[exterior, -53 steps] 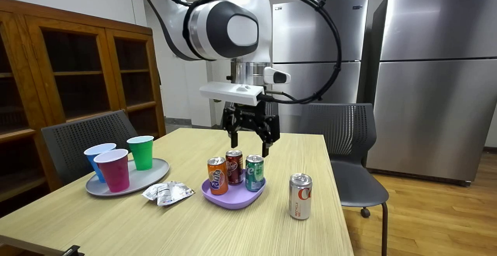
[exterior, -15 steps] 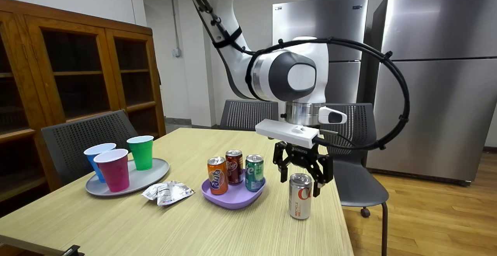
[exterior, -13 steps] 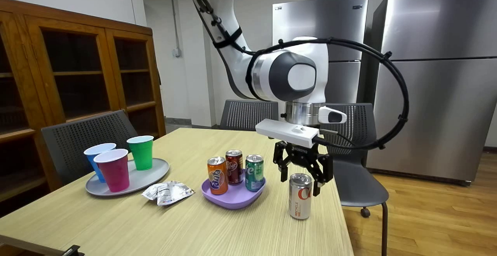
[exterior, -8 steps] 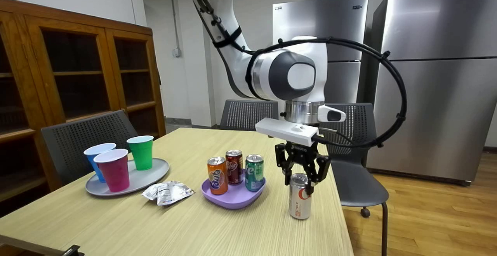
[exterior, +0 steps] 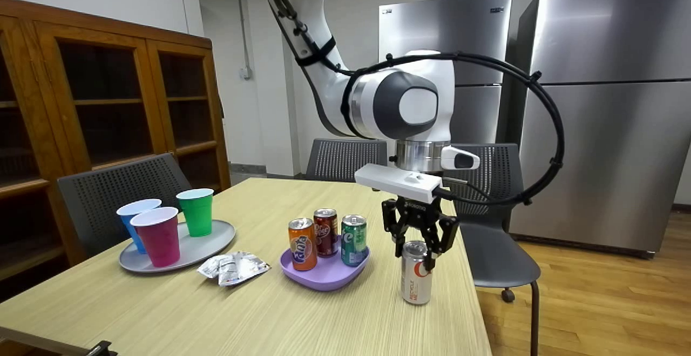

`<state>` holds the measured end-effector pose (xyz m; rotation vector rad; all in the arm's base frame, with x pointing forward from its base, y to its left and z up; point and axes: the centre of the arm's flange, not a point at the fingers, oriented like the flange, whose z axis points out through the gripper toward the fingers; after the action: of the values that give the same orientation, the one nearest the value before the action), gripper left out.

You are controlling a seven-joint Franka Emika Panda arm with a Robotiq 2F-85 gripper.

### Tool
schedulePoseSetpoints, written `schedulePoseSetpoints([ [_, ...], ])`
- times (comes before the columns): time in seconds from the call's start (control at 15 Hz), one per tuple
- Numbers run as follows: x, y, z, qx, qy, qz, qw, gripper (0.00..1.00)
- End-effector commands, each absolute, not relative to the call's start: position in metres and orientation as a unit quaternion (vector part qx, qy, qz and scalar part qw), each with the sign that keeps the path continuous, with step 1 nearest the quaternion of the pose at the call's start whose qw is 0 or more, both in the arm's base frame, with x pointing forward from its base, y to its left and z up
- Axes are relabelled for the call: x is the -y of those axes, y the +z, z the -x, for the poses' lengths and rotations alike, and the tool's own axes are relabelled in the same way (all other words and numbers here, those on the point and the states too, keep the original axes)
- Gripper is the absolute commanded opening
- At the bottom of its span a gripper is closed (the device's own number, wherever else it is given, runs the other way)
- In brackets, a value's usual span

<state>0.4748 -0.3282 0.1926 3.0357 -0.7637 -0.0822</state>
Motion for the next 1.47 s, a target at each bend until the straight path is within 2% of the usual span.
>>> schedulePoseSetpoints([
  [0.0, 0.316, 0.211, -0.463, 0.238, -0.017, -0.971, -0.01, 0.38],
  [0.73, 0.252, 0.258, -0.436, 0.189, 0.012, -0.982, -0.025, 0.38],
  [1.4, 0.194, 0.253, -0.464, 0.132, 0.001, -0.991, -0.034, 0.38],
])
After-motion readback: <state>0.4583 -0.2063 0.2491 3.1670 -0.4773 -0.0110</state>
